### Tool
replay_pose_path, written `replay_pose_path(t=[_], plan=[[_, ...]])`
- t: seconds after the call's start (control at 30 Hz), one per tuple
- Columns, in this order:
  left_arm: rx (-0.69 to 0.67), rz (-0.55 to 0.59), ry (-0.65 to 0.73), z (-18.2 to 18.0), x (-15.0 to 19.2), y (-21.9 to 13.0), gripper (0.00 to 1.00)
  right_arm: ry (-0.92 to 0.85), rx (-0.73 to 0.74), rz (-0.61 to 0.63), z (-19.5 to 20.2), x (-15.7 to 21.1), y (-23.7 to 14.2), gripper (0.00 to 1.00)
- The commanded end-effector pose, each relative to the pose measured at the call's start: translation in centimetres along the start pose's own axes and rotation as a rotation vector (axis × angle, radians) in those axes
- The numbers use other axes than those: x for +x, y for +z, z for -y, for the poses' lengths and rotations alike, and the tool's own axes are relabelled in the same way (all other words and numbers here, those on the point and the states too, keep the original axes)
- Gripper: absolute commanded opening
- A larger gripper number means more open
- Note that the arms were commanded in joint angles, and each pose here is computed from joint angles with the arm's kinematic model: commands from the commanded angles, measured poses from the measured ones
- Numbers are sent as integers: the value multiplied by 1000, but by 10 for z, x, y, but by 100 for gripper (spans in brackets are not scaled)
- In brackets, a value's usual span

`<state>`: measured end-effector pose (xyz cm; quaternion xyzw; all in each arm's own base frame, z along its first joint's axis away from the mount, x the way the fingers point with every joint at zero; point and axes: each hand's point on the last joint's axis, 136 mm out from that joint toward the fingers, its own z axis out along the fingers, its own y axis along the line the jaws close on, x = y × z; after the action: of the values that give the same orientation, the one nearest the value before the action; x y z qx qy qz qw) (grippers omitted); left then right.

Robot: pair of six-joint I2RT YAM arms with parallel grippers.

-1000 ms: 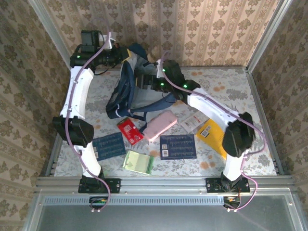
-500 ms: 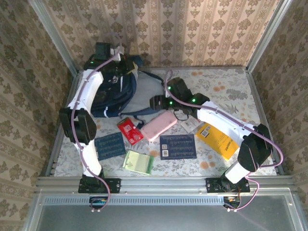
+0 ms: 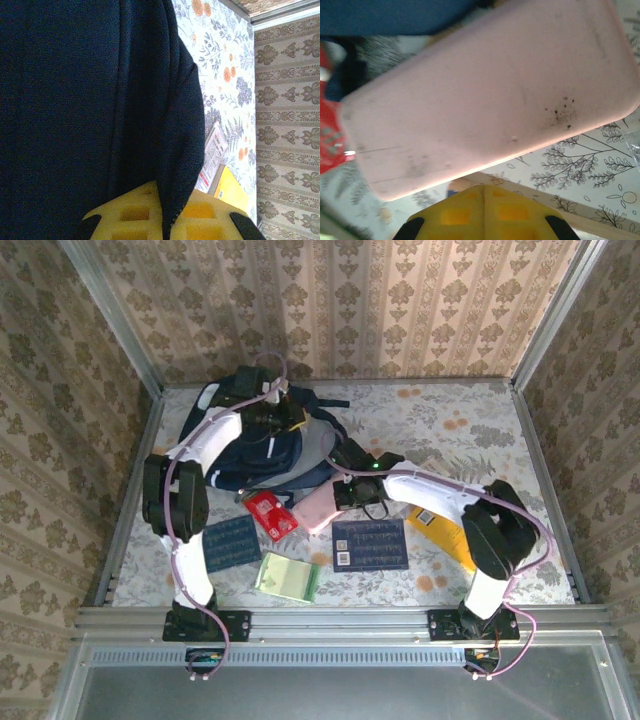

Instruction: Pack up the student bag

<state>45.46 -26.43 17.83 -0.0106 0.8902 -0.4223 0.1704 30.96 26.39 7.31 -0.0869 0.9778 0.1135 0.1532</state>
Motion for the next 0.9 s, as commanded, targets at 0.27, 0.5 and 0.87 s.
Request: replay_pose_path(t=[0.27, 0.5, 0.87], plan=[[89, -8, 34, 37, 8, -11, 0, 136, 77, -109, 39, -4, 54, 0], [110, -11, -2, 33, 6, -10, 0, 244, 4, -62, 44, -51, 63, 0], [153, 4, -81, 23, -5, -12, 0, 324, 4, 30, 87, -119, 44, 29]])
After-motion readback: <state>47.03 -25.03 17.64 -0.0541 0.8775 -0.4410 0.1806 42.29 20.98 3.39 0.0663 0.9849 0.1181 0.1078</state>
